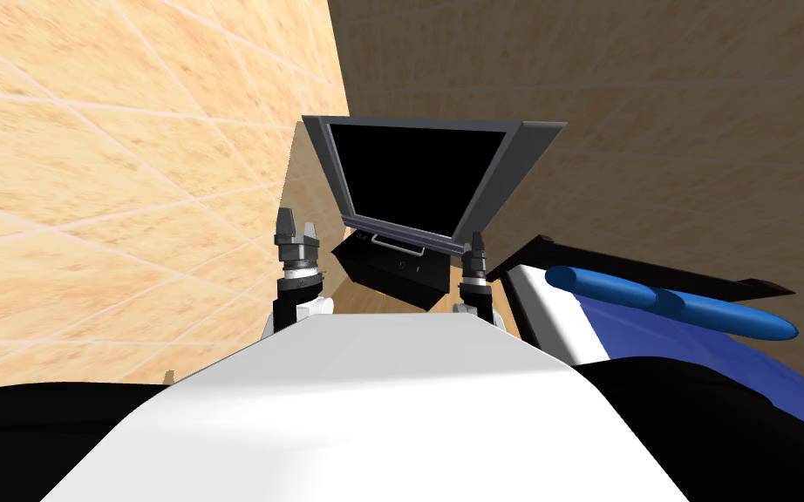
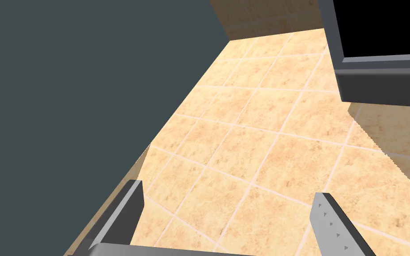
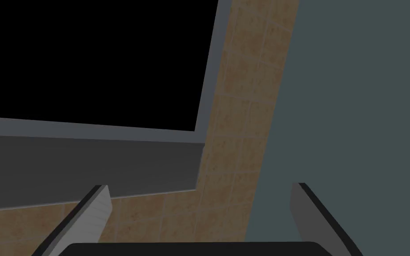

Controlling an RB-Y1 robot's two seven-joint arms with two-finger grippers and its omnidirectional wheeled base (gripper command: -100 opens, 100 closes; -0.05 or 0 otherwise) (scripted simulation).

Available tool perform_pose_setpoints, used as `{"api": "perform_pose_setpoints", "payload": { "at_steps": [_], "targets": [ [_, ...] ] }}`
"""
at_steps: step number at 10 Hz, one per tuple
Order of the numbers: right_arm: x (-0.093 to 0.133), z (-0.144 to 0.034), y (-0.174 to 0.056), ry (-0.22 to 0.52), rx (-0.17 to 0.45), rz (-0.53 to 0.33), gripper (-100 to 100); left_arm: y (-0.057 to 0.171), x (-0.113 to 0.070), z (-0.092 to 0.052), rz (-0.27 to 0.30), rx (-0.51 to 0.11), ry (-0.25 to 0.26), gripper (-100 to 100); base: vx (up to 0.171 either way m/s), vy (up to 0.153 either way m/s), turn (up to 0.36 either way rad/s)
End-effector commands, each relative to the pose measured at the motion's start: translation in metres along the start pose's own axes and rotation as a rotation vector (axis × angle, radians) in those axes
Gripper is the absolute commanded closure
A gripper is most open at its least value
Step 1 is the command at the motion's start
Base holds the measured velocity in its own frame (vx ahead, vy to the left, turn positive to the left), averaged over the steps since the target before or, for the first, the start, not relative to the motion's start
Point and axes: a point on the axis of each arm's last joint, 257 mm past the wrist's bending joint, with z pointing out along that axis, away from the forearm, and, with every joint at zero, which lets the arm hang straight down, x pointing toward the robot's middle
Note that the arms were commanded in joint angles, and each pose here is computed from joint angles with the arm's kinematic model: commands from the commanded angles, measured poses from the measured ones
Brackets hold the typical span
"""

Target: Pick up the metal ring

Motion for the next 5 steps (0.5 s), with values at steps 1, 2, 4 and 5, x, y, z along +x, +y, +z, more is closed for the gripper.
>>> {"api": "perform_pose_setpoints", "payload": {
  "at_steps": [1, 2, 4, 5],
  "targets": [
    [0.002, -0.005, -0.01, 0.03, 0.018, -0.036, -100, 0.0, 0.0, 0.0, 0.0, 0.0, 0.0, 0, -0.009, 0.005, 0.089],
    [0.002, -0.009, -0.02, 0.052, 0.038, -0.068, -100, 0.0, 0.0, 0.0, 0.0, 0.0, 0.0, 0, -0.024, 0.001, 0.118],
    [0.0, -0.024, -0.049, 0.097, 0.099, -0.148, -100, 0.0, 0.0, 0.0, 0.0, 0.0, 0.0, 0, -0.036, 0.009, 0.173],
    [-0.003, -0.035, -0.067, 0.119, 0.14, -0.195, -100, 0.0, 0.0, 0.0, 0.0, 0.0, 0.0, 0, -0.042, 0.011, 0.182]
  ]
}}
